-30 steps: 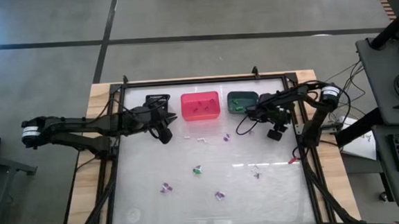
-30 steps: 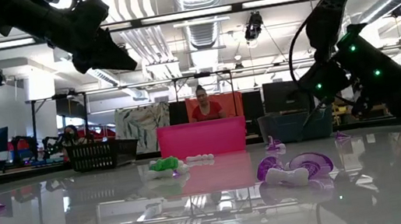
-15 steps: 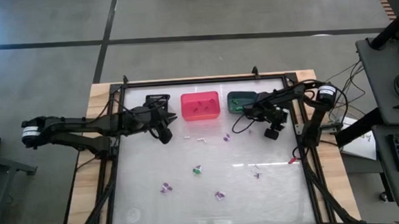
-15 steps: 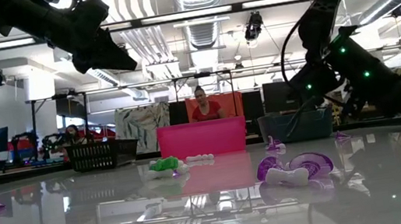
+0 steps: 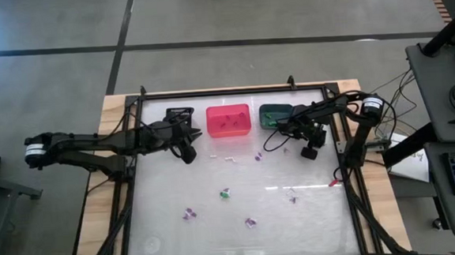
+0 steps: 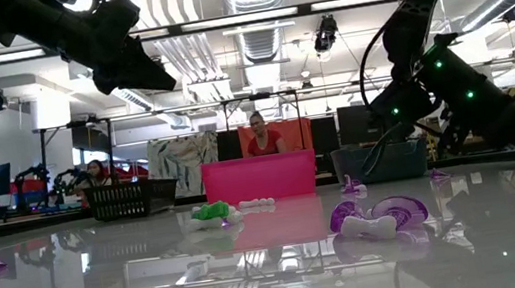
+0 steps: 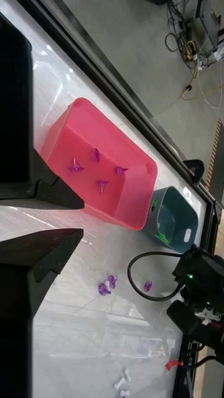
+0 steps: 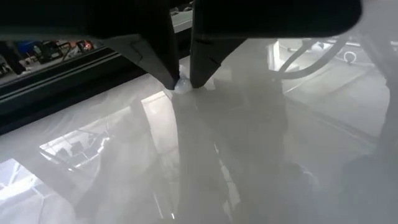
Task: Sort Halloween decoration
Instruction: Put the white bone toy into the black bin
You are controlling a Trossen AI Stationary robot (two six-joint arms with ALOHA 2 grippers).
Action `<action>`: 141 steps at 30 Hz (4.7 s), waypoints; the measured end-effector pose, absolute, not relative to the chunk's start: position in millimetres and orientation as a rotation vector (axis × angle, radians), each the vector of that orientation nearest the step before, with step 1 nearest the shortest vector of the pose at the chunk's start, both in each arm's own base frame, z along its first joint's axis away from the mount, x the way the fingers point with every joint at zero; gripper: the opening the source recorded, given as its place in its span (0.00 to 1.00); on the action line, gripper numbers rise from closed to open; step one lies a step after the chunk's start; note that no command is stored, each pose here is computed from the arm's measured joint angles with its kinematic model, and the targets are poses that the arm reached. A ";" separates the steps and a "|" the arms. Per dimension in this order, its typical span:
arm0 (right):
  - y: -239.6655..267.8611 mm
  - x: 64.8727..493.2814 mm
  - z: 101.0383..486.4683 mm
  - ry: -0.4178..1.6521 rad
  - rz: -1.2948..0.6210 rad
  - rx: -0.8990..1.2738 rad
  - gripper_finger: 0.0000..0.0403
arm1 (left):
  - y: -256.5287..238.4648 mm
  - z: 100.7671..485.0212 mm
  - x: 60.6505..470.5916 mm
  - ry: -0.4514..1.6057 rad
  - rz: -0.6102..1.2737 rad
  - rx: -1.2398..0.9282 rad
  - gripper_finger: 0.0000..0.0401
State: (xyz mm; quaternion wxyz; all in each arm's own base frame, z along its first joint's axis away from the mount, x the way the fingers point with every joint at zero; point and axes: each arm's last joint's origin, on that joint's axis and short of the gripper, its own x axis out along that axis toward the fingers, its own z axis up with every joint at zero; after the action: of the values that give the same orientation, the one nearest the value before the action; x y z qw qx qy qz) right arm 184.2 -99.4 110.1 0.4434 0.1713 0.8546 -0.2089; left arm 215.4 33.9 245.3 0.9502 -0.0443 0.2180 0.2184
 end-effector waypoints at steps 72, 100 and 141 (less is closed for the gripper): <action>-164.4 473.8 201.0 0.042 -0.182 0.206 0.02 | -36.0 315.2 142.4 0.026 0.003 -0.212 0.11; -144.1 494.6 182.4 0.073 -0.167 0.202 0.08 | -37.1 314.8 150.3 0.013 0.051 -0.152 0.11; -14.1 329.1 300.1 0.490 0.009 0.154 0.32 | -47.6 234.1 223.8 0.468 0.218 0.045 0.09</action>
State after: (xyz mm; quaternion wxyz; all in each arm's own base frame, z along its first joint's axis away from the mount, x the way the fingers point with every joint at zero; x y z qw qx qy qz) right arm 329.1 -14.1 300.1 0.9672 0.0762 0.2423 0.0042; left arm 223.8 -47.6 234.1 0.9666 0.0220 0.2316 0.1079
